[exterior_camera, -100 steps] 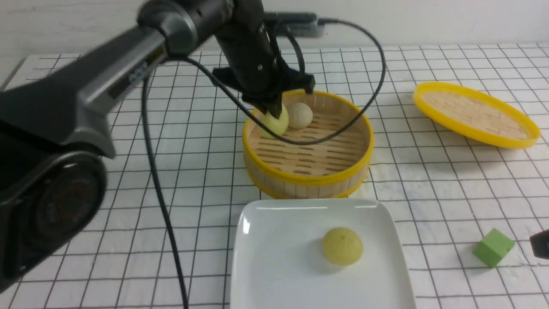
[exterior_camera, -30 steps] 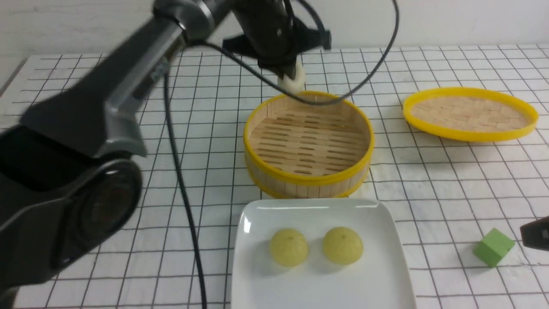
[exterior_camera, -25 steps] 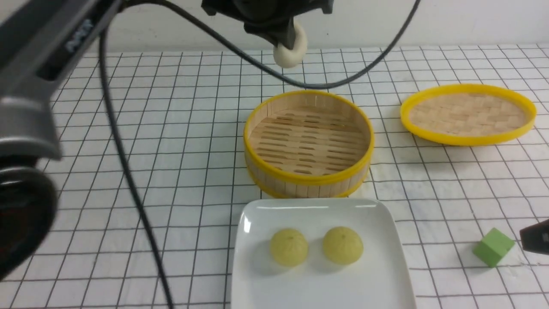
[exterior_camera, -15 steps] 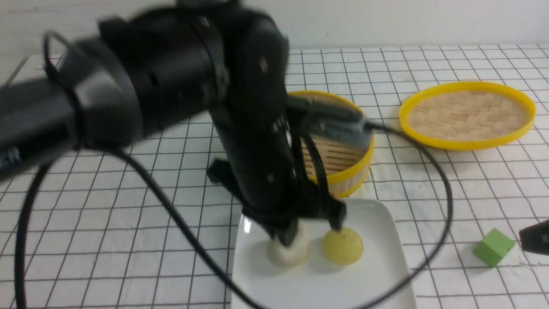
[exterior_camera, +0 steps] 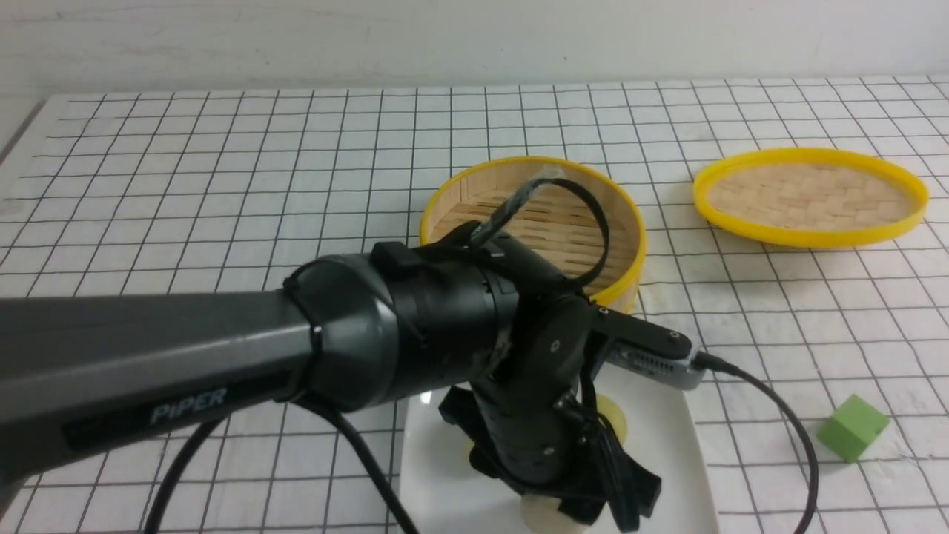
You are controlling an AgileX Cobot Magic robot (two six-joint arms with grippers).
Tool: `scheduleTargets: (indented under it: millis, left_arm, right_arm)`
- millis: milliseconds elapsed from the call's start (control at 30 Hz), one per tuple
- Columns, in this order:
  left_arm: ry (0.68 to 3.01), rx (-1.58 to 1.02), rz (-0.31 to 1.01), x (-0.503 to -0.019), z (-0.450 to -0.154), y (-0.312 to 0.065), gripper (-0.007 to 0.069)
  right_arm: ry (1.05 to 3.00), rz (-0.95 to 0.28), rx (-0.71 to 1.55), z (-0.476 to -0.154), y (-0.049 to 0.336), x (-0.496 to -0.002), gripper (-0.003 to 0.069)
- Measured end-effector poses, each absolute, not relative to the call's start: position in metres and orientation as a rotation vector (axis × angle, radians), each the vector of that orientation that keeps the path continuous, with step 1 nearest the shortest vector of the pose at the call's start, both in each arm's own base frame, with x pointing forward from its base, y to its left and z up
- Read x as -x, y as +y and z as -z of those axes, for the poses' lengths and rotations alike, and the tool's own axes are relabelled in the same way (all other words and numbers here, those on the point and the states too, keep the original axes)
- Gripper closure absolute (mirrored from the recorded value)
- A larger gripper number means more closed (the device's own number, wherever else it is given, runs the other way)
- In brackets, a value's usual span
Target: Put the steamed buns into the plate on the white-black tablecloth.
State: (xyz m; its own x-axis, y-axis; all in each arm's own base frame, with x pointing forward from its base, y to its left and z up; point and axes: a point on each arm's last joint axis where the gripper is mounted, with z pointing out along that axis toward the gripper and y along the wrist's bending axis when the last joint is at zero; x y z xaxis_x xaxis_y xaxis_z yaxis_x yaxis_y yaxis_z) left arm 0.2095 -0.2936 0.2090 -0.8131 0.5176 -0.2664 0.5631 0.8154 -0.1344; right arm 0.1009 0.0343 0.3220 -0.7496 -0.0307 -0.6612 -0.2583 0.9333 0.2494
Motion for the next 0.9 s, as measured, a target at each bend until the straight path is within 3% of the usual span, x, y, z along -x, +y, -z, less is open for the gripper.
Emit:
scheduleTargets:
  millis: [33, 167, 333, 367, 467, 600, 767, 900]
  left_arm:
    - [2.783, -0.838, 0.306, -0.209, -0.209, -0.294, 0.0172]
    - [2.775, -0.839, 0.306, -0.209, -0.211, -0.293, 0.0127]
    - [2.77, -0.847, 0.294, -0.21, -0.212, -0.292, 0.0137]
    - [2.768, -0.853, 0.286, -0.211, -0.215, -0.293, 0.0161]
    - [2.754, -0.869, 0.261, -0.213, -0.221, -0.294, 0.022]
    - [2.743, -0.878, 0.244, -0.216, -0.231, -0.295, 0.0351]
    - [2.737, -0.889, 0.221, -0.218, -0.235, -0.295, 0.0527]
    - [2.741, -0.892, 0.212, -0.217, -0.235, -0.295, 0.0599]
  right_arm:
    - [2.381, -0.428, 0.202, -0.323, 0.034, -0.098, 0.0662]
    - [2.165, -0.236, 0.143, -0.334, 0.019, -0.041, 0.0673]
    - [1.817, -0.195, 0.068, -0.321, 0.012, -0.008, 0.0672]
    - [1.68, -0.212, 0.058, -0.308, 0.013, -0.007, 0.0671]
    - [1.589, -0.24, 0.037, -0.293, 0.013, -0.018, 0.067]
    - [1.589, -0.277, -0.003, -0.272, 0.014, -0.031, 0.0669]
    - [1.58, -0.24, 0.002, -0.268, 0.012, -0.033, 0.0667]
    - [1.584, -0.197, 0.022, -0.267, 0.01, -0.034, 0.0666]
